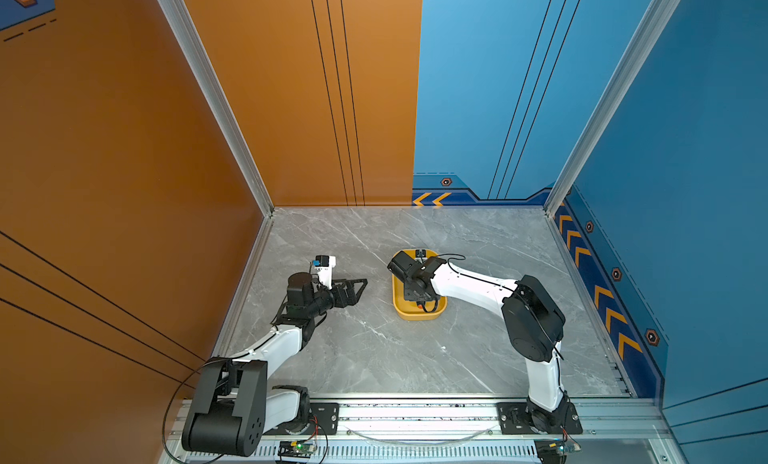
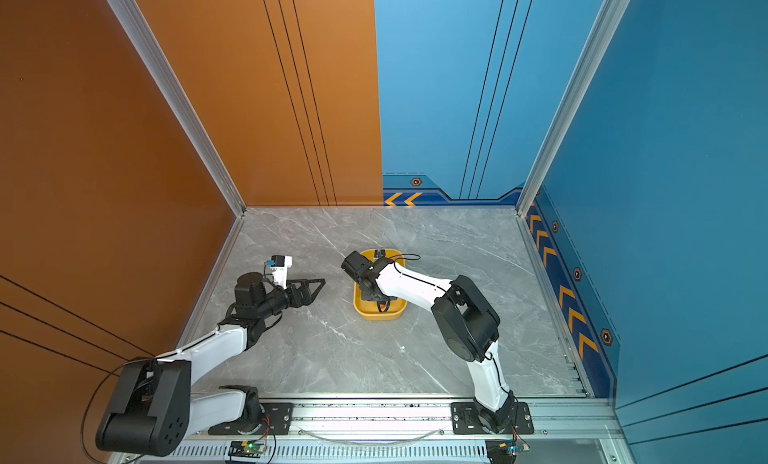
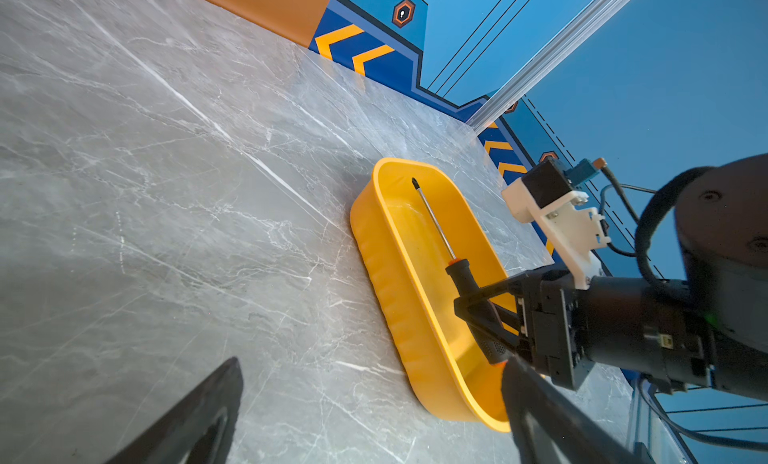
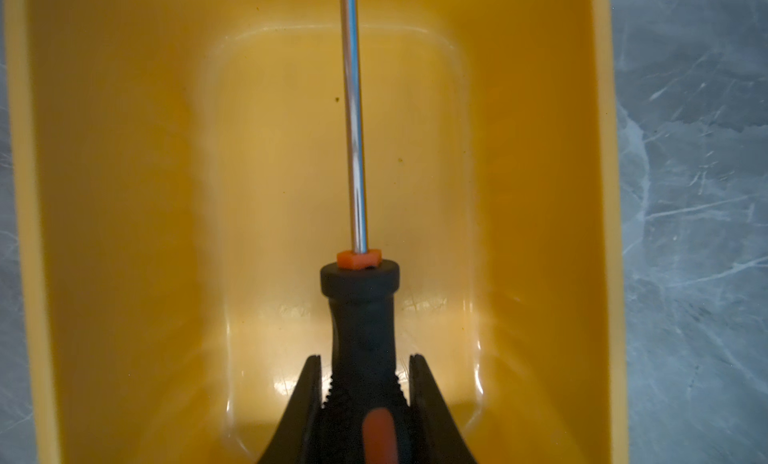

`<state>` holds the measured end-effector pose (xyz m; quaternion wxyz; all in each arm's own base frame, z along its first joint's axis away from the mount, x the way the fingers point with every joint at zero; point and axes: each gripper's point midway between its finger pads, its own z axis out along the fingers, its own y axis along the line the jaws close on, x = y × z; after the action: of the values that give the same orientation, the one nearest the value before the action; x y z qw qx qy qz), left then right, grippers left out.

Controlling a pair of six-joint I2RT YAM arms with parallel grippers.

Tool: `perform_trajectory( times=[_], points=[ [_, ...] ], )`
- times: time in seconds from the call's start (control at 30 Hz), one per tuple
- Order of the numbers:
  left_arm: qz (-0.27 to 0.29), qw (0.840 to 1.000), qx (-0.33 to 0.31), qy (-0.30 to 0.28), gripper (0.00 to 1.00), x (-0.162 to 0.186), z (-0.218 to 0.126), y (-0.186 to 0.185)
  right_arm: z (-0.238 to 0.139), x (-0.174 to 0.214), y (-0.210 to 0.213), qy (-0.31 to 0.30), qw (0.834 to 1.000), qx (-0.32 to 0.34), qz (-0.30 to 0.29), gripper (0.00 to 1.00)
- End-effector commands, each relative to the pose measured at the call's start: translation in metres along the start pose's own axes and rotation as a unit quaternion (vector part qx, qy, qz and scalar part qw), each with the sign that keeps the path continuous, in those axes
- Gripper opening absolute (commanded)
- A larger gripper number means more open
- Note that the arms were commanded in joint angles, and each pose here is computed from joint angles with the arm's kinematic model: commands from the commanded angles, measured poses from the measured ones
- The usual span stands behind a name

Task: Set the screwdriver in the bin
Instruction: 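Lower the held screwdriver into the yellow bin with the right gripper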

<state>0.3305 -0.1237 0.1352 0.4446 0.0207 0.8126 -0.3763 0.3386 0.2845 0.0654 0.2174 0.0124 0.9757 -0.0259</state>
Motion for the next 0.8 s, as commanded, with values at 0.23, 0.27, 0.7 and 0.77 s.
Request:
perform_trajectory(
  times=[0.23,0.27,0.7,0.77],
  points=[
    [0.014,1.000,0.006,-0.002,0.98,-0.006,0.002,-0.005,0.012,-0.002,-0.007,0.008,1.000,0.022,0.015,0.00],
    [0.013,1.000,0.006,-0.002,0.98,-0.006,0.002,-0.004,0.013,-0.002,-0.006,0.008,1.000,0.021,0.016,0.00],
    [0.013,1.000,0.007,0.001,0.98,-0.005,0.004,-0.004,0.016,-0.002,-0.005,0.017,1.000,0.016,0.016,0.00],
    [0.012,1.000,0.006,0.003,0.98,-0.004,0.004,-0.004,0.026,0.004,-0.005,0.026,0.999,0.025,0.011,0.00]
  ],
)
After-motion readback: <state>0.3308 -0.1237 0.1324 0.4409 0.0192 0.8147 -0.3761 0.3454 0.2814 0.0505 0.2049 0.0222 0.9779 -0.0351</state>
